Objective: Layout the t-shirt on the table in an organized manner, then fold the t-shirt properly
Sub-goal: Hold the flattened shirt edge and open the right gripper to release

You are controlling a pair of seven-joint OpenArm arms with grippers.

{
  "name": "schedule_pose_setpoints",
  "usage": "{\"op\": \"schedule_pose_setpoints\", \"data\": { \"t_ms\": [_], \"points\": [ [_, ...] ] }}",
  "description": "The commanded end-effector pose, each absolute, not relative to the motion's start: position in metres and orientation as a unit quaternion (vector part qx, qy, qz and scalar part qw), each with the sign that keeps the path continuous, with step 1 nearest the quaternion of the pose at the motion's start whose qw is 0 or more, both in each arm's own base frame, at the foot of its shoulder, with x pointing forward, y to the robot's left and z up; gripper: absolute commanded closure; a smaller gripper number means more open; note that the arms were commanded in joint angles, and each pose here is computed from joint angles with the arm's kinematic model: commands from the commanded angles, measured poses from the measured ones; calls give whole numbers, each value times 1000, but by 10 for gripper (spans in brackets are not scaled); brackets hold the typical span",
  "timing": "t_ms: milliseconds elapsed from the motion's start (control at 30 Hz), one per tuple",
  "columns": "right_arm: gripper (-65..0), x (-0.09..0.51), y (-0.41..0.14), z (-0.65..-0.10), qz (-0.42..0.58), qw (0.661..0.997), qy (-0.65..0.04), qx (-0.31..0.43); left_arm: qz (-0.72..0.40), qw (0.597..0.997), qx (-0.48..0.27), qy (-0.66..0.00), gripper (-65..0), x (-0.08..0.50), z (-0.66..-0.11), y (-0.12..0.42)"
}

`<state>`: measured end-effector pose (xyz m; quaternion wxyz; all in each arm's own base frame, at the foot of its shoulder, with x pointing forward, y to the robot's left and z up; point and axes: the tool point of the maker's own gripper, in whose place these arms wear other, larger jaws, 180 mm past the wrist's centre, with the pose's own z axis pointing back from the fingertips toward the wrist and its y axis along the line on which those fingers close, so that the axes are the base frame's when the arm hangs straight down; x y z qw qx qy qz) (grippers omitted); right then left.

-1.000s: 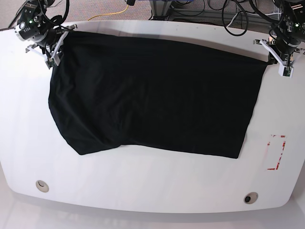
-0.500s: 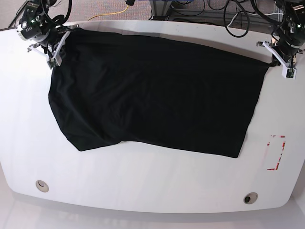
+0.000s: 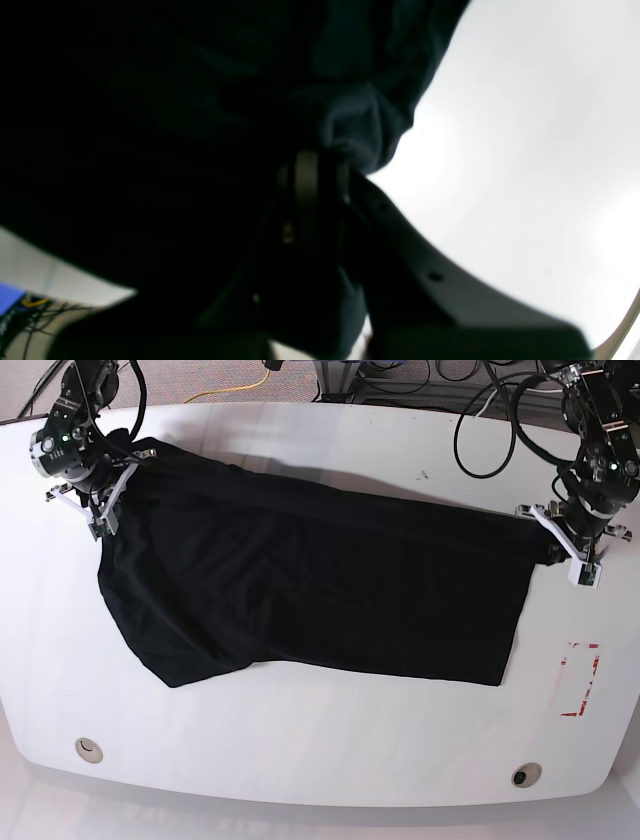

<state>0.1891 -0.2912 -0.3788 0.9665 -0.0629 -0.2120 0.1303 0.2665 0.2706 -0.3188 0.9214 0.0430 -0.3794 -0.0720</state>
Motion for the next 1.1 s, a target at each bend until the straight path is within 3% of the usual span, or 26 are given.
{"op": "schedule_pose_setpoints", "data": {
  "t_ms": [0,700,1067],
  "points": [
    [-17,199,-305,-376,122,966,-213,-81,-70,919,53,-385,0,274,-315,278],
    [-19,226,-315,-373,108,964,-230,-76,-50,943,63,-322,0,271,-359,296],
    [-19,198,-310,-392,106,973,-195,-63,-50,944,62,-320,0,269,-360,296]
  ]
}}
